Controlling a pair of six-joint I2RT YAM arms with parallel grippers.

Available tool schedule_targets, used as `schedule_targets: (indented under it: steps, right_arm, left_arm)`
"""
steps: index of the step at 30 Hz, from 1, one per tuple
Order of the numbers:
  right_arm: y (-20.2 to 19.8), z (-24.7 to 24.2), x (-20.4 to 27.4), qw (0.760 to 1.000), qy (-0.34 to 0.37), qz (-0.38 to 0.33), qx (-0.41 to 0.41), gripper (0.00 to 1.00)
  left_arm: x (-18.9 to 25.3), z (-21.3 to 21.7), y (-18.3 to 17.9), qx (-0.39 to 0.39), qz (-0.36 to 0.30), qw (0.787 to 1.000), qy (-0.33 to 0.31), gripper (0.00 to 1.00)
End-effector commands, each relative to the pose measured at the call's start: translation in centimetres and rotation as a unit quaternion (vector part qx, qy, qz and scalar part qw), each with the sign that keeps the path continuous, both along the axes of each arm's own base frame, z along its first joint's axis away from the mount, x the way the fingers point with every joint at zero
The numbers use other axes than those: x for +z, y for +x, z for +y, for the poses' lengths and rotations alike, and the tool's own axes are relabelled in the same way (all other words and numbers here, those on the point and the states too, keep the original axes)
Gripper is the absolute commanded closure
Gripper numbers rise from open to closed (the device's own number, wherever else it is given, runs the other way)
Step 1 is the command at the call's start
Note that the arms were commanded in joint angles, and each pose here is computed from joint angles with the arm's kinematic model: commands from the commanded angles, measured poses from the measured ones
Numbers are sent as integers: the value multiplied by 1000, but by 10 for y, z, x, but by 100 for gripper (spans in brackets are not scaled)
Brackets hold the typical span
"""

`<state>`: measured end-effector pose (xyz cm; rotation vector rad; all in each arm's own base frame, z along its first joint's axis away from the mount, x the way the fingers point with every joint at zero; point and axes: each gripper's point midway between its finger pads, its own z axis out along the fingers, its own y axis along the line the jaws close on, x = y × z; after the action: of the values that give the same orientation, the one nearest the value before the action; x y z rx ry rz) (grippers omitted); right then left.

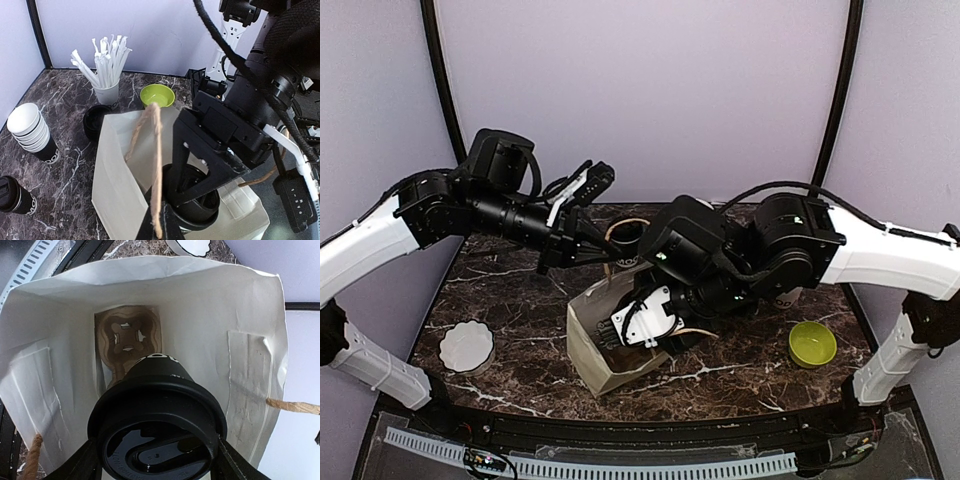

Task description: Pack the takeout coffee

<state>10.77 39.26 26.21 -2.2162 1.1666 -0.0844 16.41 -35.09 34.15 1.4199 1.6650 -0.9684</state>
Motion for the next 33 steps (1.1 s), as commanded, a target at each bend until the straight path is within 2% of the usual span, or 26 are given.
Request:
schedule_targets:
  steps: [1, 13, 17, 18, 20, 21, 23, 25, 29, 31, 33]
  right_arm:
    - [10, -16, 12, 999, 11, -29, -15, 50]
    - [28, -45, -2, 997, -10, -70, -21, 51]
    - [18, -50, -15, 998, -14, -54, -3, 51]
    - [15, -50, -17, 999, -14, -48, 1, 51]
    - [10, -48, -17, 999, -12, -40, 7, 51]
    - [8, -46, -17, 999, -9, -36, 12, 51]
    - [1, -40, -15, 999, -1, -24, 21, 51]
    - [-4, -32, -13, 999, 7, -13, 29, 51]
    - [-10, -11, -9, 999, 27, -3, 40, 50]
    - [-5, 5, -3, 998, 49, -3, 26, 50]
    - [0, 22, 3, 998, 68, -3, 7, 51]
  left_arm:
    - [14, -5, -12, -31, -5, 999, -30, 100]
    - [7, -17, -20, -54, -4, 998, -19, 100]
    - [8, -17, -18, -47, -11, 999, -19, 100]
    - [7, -16, -18, -45, -11, 999, -16, 98]
    - [6, -16, -15, -39, -13, 999, -9, 87]
    - [6, -16, -13, -34, -14, 999, -7, 76]
    - [12, -14, -11, -25, -23, 999, -10, 65]
    - [18, -10, -7, -10, -41, 999, -17, 61]
    - [26, -5, 1, 9, -82, 996, -24, 62]
    - [27, -8, 5, 9, -93, 995, -22, 66]
    - [29, -12, 7, 5, -102, 995, -24, 74]
